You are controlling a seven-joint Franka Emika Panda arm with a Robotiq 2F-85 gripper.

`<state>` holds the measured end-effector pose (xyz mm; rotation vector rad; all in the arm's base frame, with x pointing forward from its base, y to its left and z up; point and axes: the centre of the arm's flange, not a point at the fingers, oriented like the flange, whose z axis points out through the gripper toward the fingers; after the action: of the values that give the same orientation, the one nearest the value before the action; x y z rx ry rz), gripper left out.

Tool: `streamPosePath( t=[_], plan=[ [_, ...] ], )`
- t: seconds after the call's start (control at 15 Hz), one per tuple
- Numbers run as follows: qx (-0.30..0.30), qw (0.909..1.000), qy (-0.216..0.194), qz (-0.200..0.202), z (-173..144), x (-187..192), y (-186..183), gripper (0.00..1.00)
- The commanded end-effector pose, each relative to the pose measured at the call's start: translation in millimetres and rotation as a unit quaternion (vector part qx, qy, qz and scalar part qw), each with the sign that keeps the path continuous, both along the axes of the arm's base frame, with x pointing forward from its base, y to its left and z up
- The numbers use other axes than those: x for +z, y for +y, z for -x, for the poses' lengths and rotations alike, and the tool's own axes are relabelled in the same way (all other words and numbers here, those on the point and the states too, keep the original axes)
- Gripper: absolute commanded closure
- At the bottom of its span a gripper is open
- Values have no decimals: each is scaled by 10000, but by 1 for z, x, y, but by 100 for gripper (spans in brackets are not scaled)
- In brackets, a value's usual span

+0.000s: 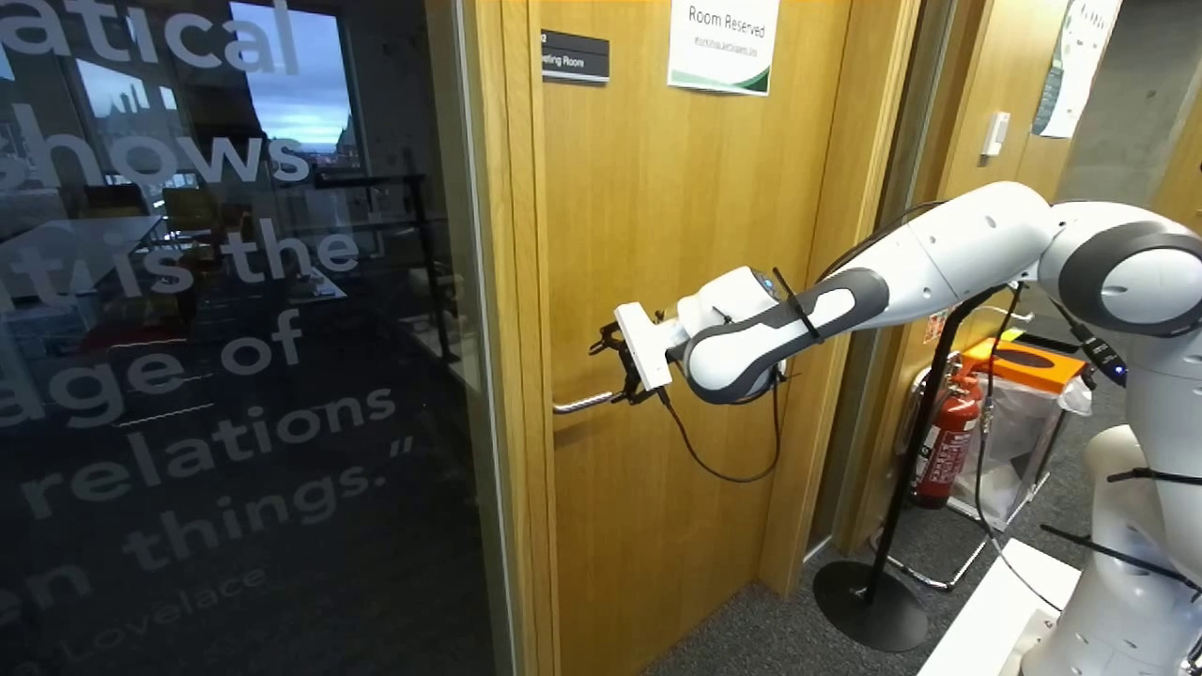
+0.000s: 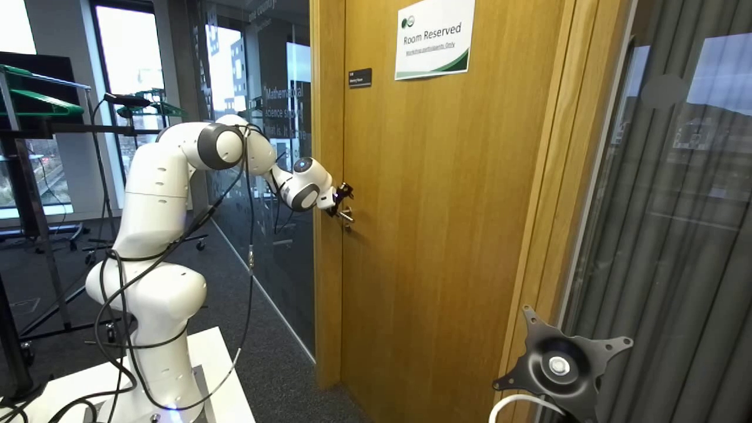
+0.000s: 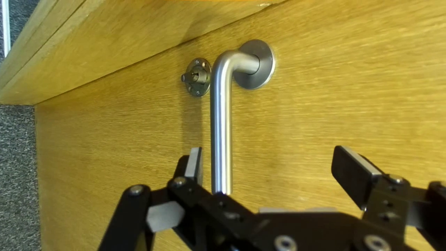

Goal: Open the door

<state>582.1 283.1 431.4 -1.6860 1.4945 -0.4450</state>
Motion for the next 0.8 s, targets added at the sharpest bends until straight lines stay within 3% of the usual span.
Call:
streamPosePath(
  t=[0.0,0.73],
  plan=[
    [-168,9997,-181,60,-2,9,14,0],
    [-224,9989,-129,381,-10,-12,19,0]
  ],
)
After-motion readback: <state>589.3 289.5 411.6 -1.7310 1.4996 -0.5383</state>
